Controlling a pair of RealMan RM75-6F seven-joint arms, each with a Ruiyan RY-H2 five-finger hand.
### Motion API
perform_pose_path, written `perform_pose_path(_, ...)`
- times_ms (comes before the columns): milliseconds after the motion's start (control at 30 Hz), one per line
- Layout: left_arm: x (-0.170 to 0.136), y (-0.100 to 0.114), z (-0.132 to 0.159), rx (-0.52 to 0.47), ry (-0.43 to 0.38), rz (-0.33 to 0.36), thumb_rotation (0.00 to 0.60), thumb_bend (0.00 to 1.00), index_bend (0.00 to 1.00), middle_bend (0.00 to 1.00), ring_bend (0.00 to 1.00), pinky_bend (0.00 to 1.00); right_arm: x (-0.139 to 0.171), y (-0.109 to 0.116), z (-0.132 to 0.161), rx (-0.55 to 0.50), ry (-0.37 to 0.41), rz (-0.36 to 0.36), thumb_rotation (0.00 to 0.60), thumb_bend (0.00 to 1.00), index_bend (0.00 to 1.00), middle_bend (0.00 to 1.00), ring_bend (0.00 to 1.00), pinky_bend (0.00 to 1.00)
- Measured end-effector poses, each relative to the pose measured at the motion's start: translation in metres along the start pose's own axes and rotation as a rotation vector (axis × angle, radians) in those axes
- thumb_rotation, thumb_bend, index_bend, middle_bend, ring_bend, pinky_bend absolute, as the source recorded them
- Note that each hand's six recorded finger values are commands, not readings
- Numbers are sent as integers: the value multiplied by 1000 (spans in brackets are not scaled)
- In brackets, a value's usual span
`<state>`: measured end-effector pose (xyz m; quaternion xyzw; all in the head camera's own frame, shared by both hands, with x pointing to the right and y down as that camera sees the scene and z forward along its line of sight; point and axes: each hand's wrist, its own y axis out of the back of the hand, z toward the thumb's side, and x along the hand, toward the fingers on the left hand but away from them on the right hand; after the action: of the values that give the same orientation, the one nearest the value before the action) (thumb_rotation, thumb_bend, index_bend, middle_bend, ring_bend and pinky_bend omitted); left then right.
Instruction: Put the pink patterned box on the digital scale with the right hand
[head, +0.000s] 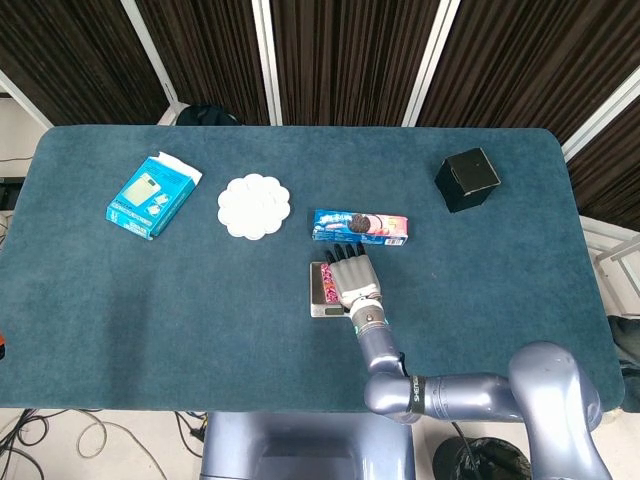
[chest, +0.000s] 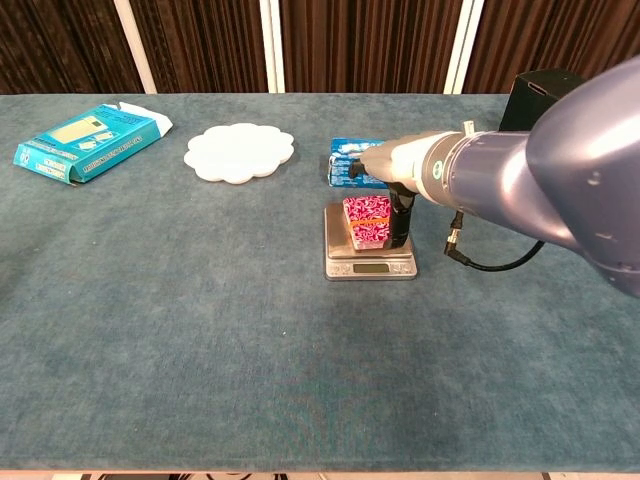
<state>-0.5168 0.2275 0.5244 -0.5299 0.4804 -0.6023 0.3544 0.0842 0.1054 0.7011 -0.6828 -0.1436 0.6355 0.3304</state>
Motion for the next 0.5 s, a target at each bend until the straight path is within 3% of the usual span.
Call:
perform_pose_path(300, 0, 0, -2, 1, 3, -1, 600, 664, 78, 0, 0, 0, 28, 11, -8, -4, 18, -12, 600, 323, 0, 0, 0, 0)
perform_pose_path(500, 0, 0, 0, 3, -7, -2, 600, 664, 79, 0, 0, 0, 72, 22, -33, -34, 75, -110, 600, 322, 0, 0, 0, 0)
